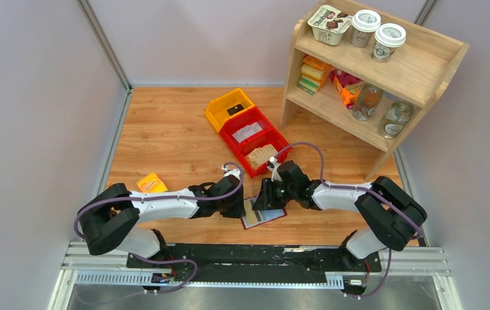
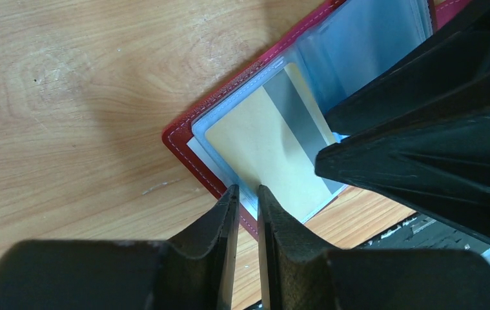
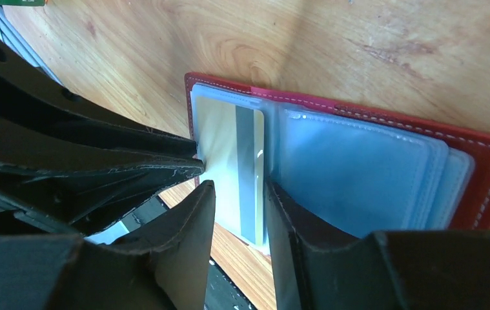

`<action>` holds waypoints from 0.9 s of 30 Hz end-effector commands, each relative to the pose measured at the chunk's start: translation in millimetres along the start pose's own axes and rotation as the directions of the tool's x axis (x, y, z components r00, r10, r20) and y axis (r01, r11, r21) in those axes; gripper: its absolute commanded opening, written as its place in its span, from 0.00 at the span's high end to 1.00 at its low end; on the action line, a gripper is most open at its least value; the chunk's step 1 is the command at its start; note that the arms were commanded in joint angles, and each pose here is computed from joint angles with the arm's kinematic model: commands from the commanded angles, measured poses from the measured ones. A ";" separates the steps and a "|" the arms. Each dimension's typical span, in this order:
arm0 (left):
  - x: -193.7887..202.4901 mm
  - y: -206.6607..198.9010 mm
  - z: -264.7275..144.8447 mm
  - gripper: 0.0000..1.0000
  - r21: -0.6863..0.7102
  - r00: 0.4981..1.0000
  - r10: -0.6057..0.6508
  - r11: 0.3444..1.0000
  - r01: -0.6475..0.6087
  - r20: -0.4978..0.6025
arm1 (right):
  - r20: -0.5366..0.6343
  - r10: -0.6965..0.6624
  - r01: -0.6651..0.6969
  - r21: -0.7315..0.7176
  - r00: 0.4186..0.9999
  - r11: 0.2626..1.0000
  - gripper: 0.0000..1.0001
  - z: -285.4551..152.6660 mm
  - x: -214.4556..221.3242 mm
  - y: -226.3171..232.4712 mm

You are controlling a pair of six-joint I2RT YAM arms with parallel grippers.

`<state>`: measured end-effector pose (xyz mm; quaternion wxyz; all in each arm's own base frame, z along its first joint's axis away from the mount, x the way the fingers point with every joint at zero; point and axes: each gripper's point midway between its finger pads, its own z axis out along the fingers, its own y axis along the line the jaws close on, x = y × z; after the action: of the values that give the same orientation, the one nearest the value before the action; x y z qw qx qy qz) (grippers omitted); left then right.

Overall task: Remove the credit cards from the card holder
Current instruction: Remove the credit card from the card holder.

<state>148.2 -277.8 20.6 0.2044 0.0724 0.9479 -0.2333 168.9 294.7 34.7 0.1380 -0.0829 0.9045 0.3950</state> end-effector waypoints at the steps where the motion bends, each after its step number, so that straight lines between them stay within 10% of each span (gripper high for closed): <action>1: 8.7 16.1 -1.3 0.75 -0.062 1.000 0.011 0.998 -0.012 -0.018 | -0.030 0.010 -0.013 -0.112 0.999 0.994 0.61 7.3 1.1 19.3; 10: 7.6 16.7 -1.3 0.79 -0.066 1.000 0.014 0.998 -0.015 -0.013 | -0.024 0.001 -0.006 -0.229 1.000 0.973 0.82 1.0 1.9 39.3; 27: 8.2 10.7 4.2 1.00 -0.044 1.000 0.013 0.999 -0.014 -0.024 | -0.015 0.027 -0.030 -0.341 1.000 0.940 0.83 8.3 2.6 55.2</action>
<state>147.9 -269.1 18.7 0.2056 0.0710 0.9520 -0.2153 158.2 319.3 53.6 0.1164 -0.0679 0.8481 0.5124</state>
